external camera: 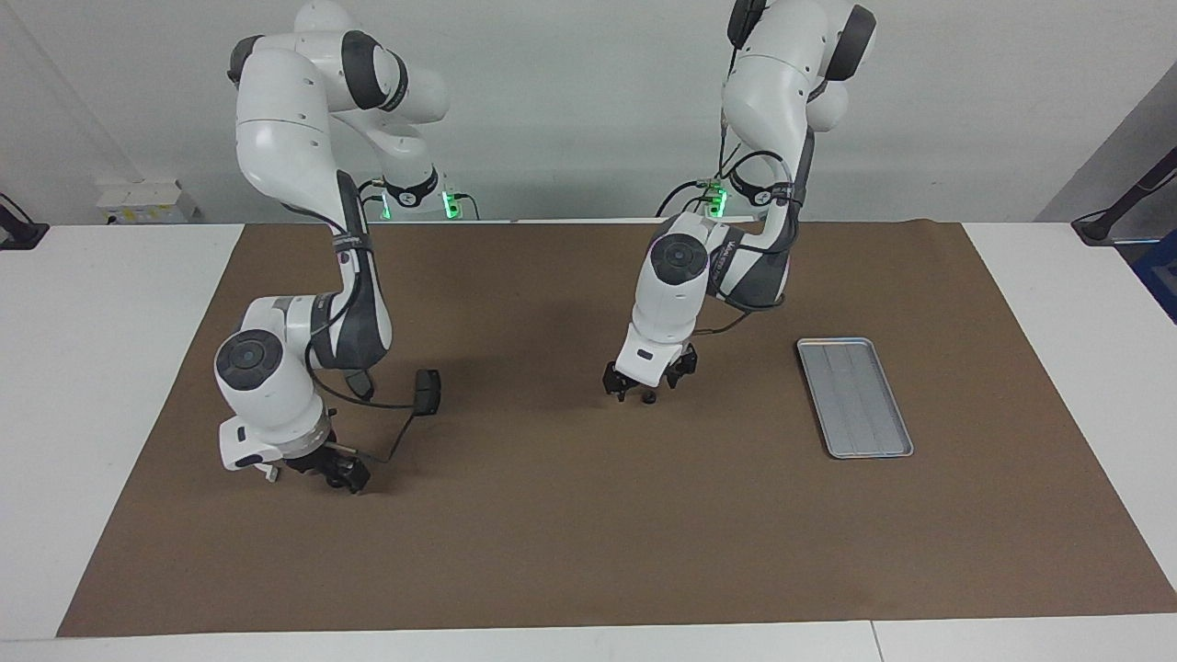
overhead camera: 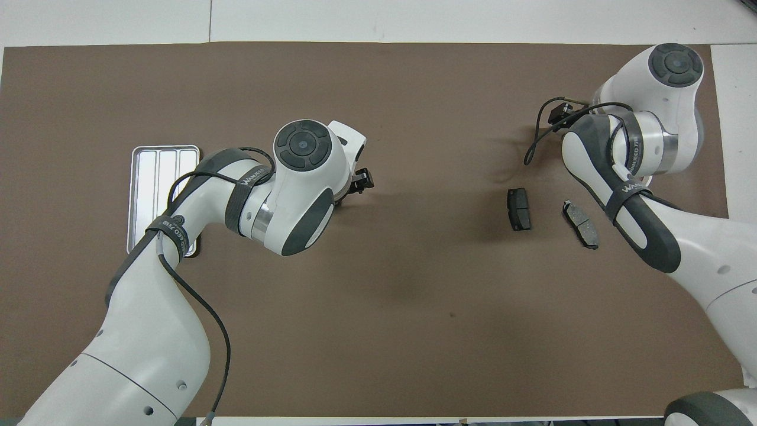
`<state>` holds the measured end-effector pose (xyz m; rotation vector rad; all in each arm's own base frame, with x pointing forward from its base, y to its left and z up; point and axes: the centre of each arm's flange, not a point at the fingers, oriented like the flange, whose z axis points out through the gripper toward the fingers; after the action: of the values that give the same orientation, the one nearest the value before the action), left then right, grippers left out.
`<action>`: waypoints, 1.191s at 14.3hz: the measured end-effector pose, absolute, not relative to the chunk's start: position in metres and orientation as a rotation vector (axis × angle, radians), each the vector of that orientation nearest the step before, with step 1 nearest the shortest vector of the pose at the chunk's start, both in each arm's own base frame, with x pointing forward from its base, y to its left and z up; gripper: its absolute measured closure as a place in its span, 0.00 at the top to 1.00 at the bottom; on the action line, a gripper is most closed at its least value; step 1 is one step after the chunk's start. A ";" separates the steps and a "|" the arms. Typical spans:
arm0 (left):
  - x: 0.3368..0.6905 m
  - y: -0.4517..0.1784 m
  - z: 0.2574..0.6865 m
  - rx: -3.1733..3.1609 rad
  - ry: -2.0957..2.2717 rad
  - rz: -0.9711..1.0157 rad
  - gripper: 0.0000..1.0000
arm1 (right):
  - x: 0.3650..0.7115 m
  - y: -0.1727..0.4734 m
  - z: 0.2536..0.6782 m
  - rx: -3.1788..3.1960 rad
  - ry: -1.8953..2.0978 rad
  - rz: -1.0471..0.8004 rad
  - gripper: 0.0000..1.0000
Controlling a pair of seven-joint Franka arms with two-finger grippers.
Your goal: Pick bearing gear from pile to tray
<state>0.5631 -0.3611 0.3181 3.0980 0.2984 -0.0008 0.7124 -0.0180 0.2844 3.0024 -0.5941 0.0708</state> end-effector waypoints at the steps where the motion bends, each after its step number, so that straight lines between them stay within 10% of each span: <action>1: 0.563 -0.357 0.312 3.101 0.303 0.002 1.00 | 0.711 -0.018 0.281 3.001 -0.604 0.069 1.00; 4: 0.560 -0.353 0.303 3.105 0.306 0.000 1.00 | 0.709 -0.017 0.275 2.997 -0.638 0.073 1.00; 10: 0.550 -0.357 0.298 3.109 0.284 -0.012 1.00 | 0.709 -0.014 0.283 3.000 -0.640 0.083 0.41; 15: 0.544 -0.355 0.288 3.081 0.280 0.041 0.87 | 0.709 -0.014 0.284 3.000 -0.639 0.079 0.41; 17: 0.544 -0.353 0.293 3.080 0.285 0.053 0.62 | 0.708 -0.014 0.284 2.997 -0.639 0.059 0.41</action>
<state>0.5442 -0.3532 0.2927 3.0796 0.2853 0.0531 0.7082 -0.0138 0.2840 2.9969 -0.6388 0.0595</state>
